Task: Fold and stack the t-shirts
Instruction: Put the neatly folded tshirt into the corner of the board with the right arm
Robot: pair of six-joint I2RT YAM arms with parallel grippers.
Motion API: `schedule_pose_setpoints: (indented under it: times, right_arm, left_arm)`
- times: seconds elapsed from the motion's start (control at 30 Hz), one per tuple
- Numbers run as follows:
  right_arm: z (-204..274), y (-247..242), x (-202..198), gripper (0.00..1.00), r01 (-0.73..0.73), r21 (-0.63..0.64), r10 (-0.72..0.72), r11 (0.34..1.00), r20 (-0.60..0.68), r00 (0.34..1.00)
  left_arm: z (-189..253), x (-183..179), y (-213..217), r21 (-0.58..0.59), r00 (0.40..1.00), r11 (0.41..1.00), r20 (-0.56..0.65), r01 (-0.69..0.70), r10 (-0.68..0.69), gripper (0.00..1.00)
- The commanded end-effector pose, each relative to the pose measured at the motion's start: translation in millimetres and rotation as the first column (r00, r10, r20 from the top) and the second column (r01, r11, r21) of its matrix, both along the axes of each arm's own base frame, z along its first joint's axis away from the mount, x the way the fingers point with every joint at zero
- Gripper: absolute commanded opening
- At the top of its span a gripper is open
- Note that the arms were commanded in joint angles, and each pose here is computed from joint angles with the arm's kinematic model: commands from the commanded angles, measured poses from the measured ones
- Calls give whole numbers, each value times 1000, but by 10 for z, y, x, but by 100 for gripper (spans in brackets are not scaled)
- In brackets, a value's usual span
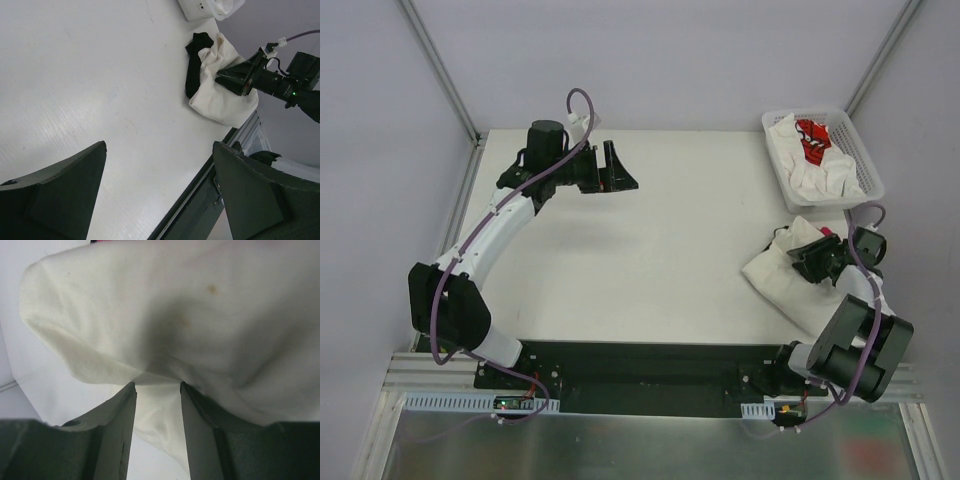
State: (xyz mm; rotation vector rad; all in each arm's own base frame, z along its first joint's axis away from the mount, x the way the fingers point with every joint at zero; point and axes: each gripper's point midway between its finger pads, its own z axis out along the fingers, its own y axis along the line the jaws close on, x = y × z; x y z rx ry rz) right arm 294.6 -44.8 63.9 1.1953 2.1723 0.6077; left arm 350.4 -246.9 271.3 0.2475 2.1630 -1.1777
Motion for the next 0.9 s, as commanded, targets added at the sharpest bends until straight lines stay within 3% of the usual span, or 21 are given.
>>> schedule_pose_setpoints:
  times: [0.0,0.17,0.27,0.33,0.47,0.7,0.87]
  right_arm:
    - [-23,-294,-102,45,66,-93,-69,993,-36,997]
    - [178,-181,37,47,3,-67,0,998,39,999]
    - [393,21,60,49,-111,-139,119,984,48,992]
    - [627,299,97,50,-220,-173,233,960,62,970]
    - [878,960,11,54,-453,-114,463,884,82,883]
    - [618,1337,-526,67,-671,-58,668,739,-66,741]
    - [365,1270,-933,72,-702,4,681,712,-247,689]
  left_arm:
    - [178,-47,48,-2,997,1000,80,4,-4,86]
    - [198,-65,38,-11,997,1000,75,11,-10,86]
    - [217,-67,32,-17,997,1000,74,12,-11,86]
    - [217,-81,19,-20,997,1000,73,17,-15,86]
    - [223,-67,-8,-25,997,999,76,21,-19,86]
    - [241,-101,-27,-33,996,998,80,46,-43,87]
    - [221,-105,-46,-37,996,997,72,61,-58,87]
